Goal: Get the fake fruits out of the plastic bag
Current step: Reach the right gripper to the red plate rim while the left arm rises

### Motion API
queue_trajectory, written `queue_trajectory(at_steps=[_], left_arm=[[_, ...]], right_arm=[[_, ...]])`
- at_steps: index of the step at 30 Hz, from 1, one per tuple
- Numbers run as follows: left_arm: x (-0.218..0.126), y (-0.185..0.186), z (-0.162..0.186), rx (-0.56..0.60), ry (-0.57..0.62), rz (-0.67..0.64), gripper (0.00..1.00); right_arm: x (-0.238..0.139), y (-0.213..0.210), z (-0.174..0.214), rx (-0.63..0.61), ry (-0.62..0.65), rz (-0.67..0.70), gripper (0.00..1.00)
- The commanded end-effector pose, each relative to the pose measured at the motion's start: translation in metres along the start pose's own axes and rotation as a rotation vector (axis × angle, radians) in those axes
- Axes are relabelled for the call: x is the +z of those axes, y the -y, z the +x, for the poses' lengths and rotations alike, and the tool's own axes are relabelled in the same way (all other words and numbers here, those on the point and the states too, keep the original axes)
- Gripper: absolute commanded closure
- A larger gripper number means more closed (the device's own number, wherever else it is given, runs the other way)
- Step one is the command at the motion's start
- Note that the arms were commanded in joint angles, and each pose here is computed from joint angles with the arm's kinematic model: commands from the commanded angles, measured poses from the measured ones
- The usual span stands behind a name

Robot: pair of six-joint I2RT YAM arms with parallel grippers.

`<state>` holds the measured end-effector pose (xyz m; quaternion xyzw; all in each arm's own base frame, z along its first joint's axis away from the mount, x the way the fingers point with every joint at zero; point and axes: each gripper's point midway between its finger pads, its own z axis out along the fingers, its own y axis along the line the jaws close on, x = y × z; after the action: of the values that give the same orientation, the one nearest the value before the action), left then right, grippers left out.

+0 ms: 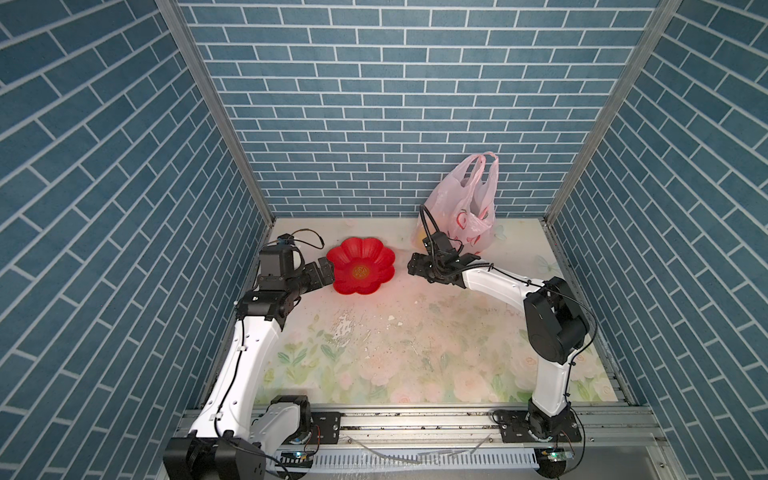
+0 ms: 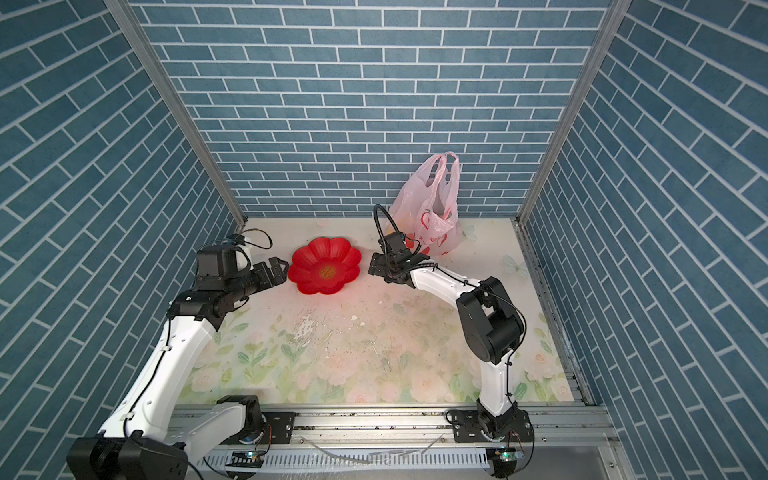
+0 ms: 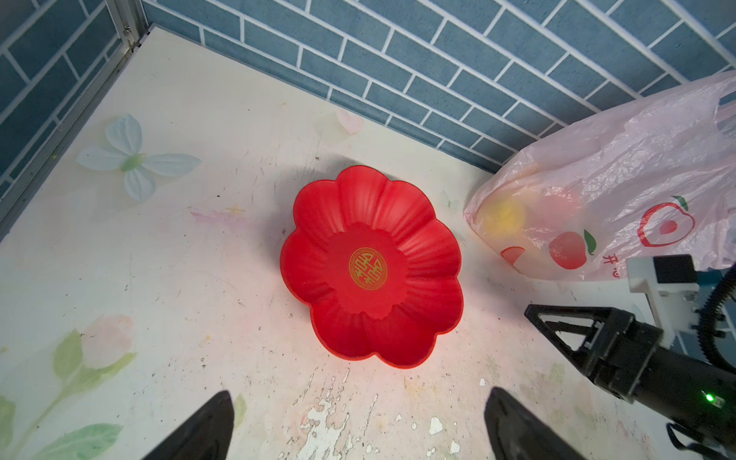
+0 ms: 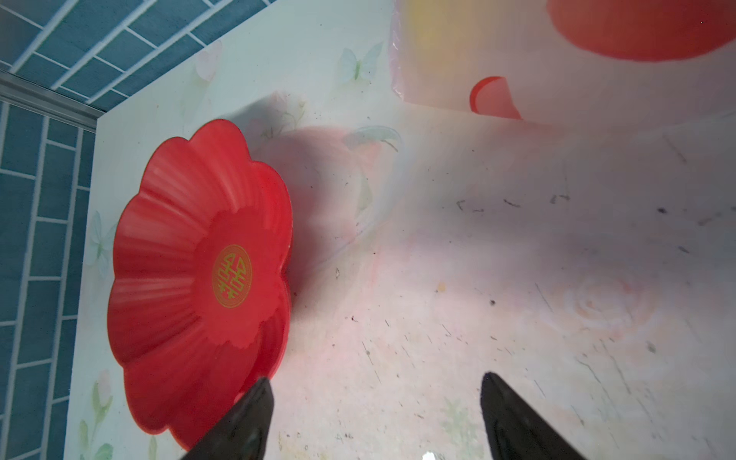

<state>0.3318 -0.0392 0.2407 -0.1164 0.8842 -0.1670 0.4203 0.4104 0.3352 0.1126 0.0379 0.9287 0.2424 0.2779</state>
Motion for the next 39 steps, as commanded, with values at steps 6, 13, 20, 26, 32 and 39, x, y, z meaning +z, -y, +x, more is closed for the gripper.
queue_trajectory(at_steps=[6, 13, 20, 26, 32, 39], left_arm=[[0.002, 0.005, 0.002, 0.020, -0.014, 0.022, 0.01], [0.007, 0.006, 0.005, 0.018, -0.031, 0.029, 0.01], [0.011, 0.007, 0.008, 0.016, -0.052, 0.039, 0.01], [0.012, 0.009, 0.009, 0.018, -0.059, 0.043, 0.01], [0.011, 0.010, 0.008, 0.018, -0.057, 0.049, 0.01], [0.009, 0.010, 0.007, 0.018, -0.051, 0.050, 0.01]], right_arm=[[0.030, -0.027, 0.001, 0.070, -0.043, -0.085, 0.21], [0.051, -0.042, 0.010, 0.074, -0.091, -0.134, 0.29], [0.067, -0.054, 0.023, 0.064, -0.139, -0.156, 0.35], [0.079, -0.059, 0.033, 0.063, -0.173, -0.160, 0.46], [0.083, -0.063, 0.037, 0.070, -0.190, -0.168, 0.66], [0.085, -0.063, 0.042, 0.080, -0.209, -0.163, 0.83]])
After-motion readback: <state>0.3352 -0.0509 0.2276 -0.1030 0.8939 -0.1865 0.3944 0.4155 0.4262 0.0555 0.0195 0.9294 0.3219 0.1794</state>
